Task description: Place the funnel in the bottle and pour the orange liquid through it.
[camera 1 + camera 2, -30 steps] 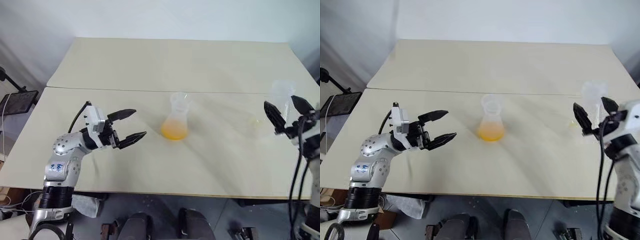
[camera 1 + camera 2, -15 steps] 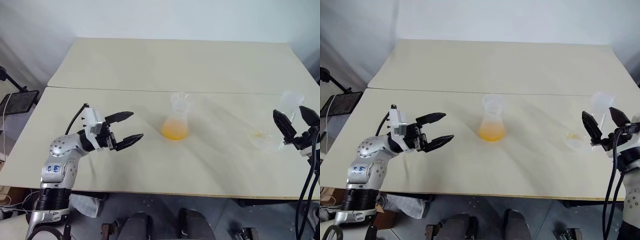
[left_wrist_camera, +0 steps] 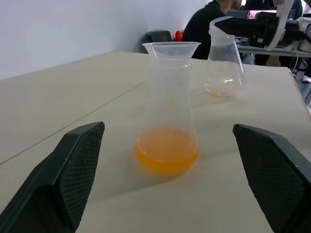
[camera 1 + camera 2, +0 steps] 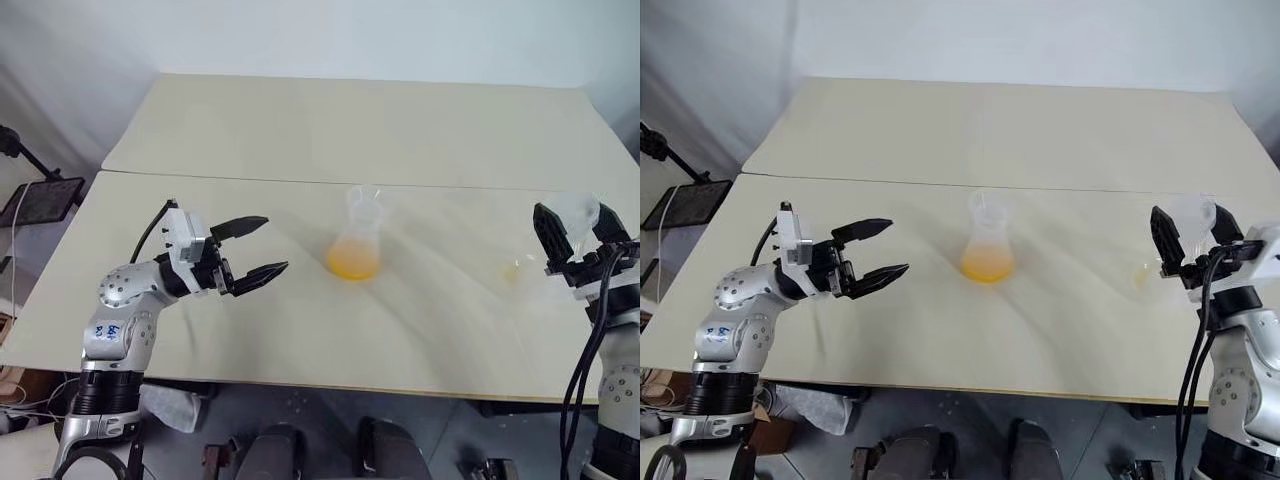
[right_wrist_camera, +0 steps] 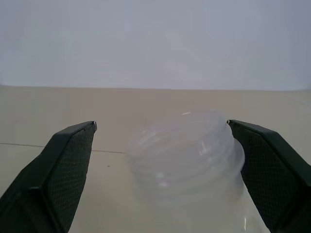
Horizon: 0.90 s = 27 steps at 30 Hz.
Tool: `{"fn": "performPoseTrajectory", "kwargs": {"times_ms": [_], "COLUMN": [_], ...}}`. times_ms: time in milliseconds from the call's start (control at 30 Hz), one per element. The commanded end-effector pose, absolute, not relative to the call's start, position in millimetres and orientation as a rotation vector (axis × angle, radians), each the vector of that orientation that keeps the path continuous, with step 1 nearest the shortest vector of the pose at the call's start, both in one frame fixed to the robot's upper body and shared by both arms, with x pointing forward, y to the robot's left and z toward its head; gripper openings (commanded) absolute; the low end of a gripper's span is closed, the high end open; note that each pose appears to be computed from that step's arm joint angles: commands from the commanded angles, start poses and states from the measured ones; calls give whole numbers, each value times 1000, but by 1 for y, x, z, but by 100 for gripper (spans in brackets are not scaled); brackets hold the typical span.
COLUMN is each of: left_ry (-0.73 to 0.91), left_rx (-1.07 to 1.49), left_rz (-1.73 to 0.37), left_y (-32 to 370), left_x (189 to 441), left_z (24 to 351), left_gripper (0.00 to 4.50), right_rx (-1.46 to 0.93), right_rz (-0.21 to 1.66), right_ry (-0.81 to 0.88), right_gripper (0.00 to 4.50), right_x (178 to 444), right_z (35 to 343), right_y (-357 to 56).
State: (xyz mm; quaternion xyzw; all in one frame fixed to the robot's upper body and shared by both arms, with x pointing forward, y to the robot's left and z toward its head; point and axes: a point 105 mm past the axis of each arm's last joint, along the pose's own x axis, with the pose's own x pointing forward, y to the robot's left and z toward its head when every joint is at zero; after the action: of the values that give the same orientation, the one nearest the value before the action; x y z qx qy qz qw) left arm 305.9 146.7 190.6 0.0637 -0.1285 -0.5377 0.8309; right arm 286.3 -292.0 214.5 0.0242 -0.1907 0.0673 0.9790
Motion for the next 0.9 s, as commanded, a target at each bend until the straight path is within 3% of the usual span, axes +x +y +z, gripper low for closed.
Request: {"fn": "performPoseTrajectory", "kwargs": {"times_ms": [33, 600, 900], "left_ry": [-307, -299, -301], "left_rx": [145, 126, 128], "left_rz": [-1137, -1159, -1167], "left_y": [149, 147, 145], "left_x": [305, 303, 305], "left_z": [198, 197, 199], "left_gripper": [450, 450, 450], "right_rx": [37, 1, 90], "right_rz": [118, 83, 116], "right_ry": [-433, -514, -485], "right_gripper": [448, 448, 448], "right_x": [276, 266, 268], "right_z": [223, 244, 241], "right_y": [-295, -304, -308]}}
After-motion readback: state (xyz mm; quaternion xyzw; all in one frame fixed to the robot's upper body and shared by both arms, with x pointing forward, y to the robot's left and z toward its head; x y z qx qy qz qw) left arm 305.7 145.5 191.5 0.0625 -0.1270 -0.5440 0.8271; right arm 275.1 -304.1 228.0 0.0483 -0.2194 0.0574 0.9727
